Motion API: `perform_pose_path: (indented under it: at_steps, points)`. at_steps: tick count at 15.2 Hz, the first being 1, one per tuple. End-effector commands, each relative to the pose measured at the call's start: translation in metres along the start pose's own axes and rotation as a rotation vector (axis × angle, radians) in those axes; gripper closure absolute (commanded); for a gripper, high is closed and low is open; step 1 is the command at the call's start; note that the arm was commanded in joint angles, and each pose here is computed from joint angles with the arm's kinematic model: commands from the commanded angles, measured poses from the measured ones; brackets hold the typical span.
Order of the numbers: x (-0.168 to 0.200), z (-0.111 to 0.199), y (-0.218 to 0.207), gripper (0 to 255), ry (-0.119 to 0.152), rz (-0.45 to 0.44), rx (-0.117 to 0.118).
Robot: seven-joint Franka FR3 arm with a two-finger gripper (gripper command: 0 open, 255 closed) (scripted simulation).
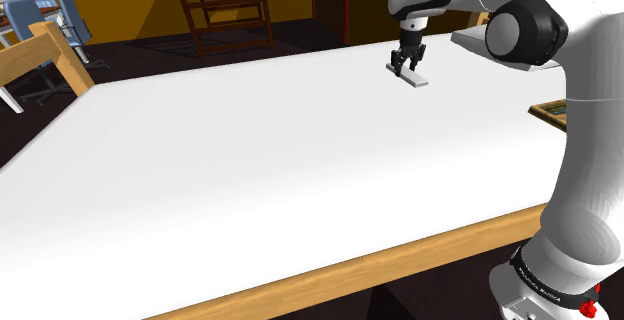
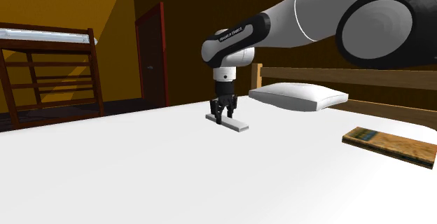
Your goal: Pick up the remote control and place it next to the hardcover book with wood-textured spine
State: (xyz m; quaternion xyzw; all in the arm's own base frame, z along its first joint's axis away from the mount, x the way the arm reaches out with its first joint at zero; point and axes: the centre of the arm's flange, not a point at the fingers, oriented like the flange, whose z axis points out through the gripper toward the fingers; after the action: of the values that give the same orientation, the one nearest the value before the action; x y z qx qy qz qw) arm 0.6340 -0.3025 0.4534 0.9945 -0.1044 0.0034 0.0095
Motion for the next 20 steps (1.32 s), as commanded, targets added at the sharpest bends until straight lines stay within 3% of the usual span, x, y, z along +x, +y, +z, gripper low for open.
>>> perform_pose_path:
  at_steps: [1, 15, 20]
  points:
    - [0.001, -0.011, 0.001, 255, 0.000, 0.000, 0.000]
    - [0.001, -0.081, 0.002, 255, 0.000, 0.000, 0.000]
    - [-0.065, -0.082, 0.000, 255, 0.000, 0.000, 0.000]
